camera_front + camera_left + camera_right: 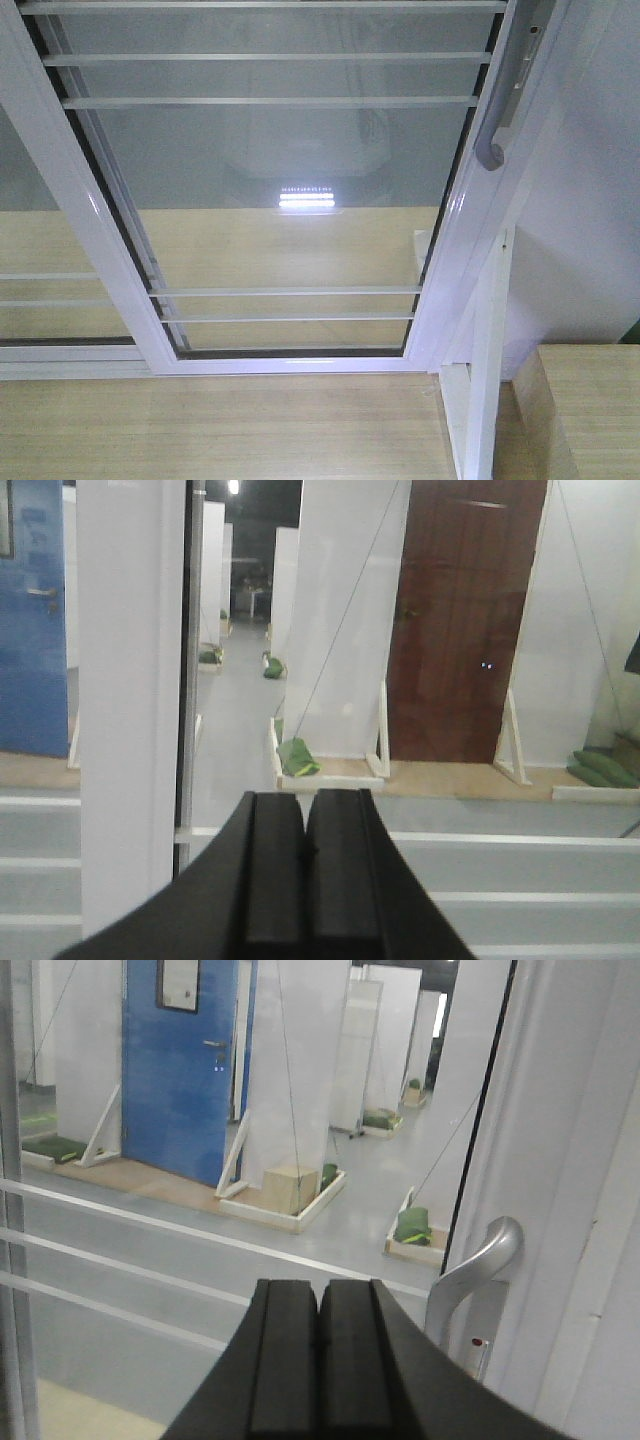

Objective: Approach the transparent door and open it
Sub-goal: 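Align the base in front of the door near its silver handle, then open the right gripper and close it around the silver door handle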

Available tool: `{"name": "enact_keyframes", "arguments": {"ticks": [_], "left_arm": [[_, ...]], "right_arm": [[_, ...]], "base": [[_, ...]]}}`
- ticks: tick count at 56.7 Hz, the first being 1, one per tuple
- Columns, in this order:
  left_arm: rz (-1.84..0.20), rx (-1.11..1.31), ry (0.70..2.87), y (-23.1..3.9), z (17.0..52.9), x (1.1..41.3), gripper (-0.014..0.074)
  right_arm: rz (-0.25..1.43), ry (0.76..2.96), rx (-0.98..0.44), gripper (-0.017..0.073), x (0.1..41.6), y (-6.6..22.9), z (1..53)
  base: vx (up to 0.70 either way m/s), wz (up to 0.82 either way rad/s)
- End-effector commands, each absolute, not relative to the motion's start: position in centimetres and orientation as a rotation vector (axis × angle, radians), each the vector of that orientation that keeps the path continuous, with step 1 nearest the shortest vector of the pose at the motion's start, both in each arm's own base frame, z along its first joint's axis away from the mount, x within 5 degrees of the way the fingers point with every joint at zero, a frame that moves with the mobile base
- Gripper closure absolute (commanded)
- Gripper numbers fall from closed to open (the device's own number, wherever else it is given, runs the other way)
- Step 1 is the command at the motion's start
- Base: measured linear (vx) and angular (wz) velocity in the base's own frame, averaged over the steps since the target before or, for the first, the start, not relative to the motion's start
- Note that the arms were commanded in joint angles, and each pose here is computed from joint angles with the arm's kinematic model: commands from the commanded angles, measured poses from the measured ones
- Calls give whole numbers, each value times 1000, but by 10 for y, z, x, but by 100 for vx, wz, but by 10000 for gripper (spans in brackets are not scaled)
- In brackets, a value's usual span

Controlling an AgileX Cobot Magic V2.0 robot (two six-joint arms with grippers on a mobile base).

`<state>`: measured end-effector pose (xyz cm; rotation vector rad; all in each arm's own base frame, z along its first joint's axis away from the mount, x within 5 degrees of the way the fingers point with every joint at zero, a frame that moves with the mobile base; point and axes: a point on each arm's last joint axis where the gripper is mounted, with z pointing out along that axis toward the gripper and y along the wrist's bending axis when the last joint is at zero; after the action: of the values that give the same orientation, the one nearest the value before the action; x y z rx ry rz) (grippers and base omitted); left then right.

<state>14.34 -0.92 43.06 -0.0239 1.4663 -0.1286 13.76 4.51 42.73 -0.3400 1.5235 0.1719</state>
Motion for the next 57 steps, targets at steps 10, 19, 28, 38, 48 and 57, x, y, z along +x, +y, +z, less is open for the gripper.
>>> {"name": "enact_keyframes", "arguments": {"ticks": [10, 19, 28, 38, 48, 57], "left_arm": [[-164, -39, 1366, -10, 449, 145, 591], [-161, -37, 1380, -10, 448, 147, 587], [-158, -38, 1416, -10, 444, 148, 549], [-156, -39, 1443, -10, 442, 148, 424], [-155, -40, 1471, -10, 439, 148, 242], [-155, -42, 1490, -10, 438, 149, 126]], "right_arm": [[247, 1545, -294, 565, 159, 53, 432], [255, 1561, -293, 565, 161, 54, 430], [257, 1576, -299, 545, 161, 55, 428], [236, 1620, -343, 393, 160, 55, 424], [218, 1606, -358, 133, 160, 55, 425], [213, 1565, -341, -42, 161, 54, 428]], "base": [[0, 0], [0, 0], [0, 0], [0, 0], [0, 0], [0, 0]]}}
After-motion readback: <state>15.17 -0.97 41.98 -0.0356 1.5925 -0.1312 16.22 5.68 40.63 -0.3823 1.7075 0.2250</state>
